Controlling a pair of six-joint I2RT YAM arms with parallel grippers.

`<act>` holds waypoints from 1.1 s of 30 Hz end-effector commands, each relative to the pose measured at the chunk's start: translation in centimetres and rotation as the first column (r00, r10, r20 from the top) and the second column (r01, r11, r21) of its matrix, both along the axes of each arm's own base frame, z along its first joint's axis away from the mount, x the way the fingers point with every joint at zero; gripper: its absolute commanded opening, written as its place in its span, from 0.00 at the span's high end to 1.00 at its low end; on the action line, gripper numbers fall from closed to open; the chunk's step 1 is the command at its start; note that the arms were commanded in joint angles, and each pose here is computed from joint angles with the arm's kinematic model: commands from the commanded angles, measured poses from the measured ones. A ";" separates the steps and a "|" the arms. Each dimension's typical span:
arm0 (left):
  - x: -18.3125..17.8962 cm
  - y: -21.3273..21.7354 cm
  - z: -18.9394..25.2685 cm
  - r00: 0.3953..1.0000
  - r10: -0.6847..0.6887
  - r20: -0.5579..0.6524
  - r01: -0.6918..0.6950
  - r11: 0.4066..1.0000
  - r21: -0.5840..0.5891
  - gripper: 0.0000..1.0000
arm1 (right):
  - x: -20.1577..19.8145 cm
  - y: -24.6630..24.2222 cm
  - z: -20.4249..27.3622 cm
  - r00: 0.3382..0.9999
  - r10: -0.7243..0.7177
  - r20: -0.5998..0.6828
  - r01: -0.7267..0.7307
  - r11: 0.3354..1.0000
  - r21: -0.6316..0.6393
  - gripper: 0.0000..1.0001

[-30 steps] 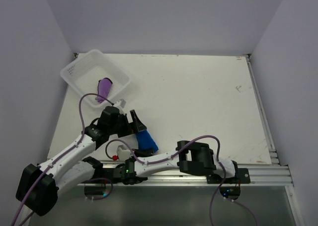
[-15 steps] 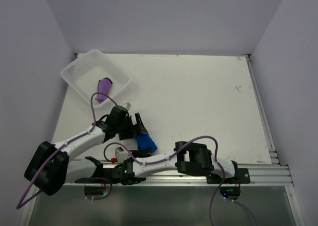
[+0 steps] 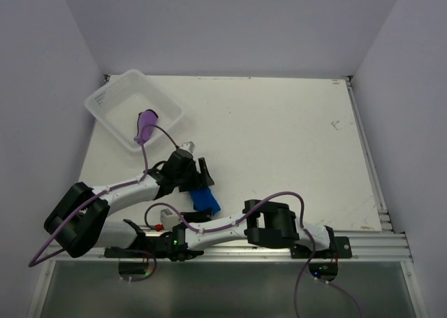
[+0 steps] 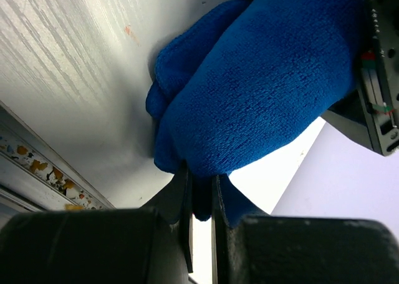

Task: Roll the towels
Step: Roll the towel, then place the rolled towel into the container

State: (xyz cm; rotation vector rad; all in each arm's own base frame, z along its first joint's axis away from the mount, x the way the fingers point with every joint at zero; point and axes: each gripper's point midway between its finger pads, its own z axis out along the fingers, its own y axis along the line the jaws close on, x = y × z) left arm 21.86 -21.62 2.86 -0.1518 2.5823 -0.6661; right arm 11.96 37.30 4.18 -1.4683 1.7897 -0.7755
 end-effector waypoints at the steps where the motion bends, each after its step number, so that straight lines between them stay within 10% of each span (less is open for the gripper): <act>1: -2.8 2.3 -4.3 0.995 0.032 -0.096 -0.023 0.995 0.096 0.23 | -1.0 0.9 -2.1 0.995 -0.002 -0.096 0.008 0.998 0.057 1.00; 7: -3.9 4.3 -7.8 0.989 0.028 -0.147 0.007 0.973 0.230 0.47 | -1.2 0.5 -1.4 0.994 -0.018 -0.107 0.028 0.995 0.093 0.83; 14: -4.0 5.4 -9.6 0.985 0.042 -0.166 0.010 0.952 0.305 1.00 | -1.3 -1.0 1.2 0.992 -0.047 -0.113 0.069 0.978 0.195 0.48; 33: 6.2 5.6 3.0 0.991 0.092 0.095 -0.120 0.930 0.348 1.00 | -2.8 -9.2 12.5 0.967 -0.041 -0.253 0.210 0.691 0.692 0.34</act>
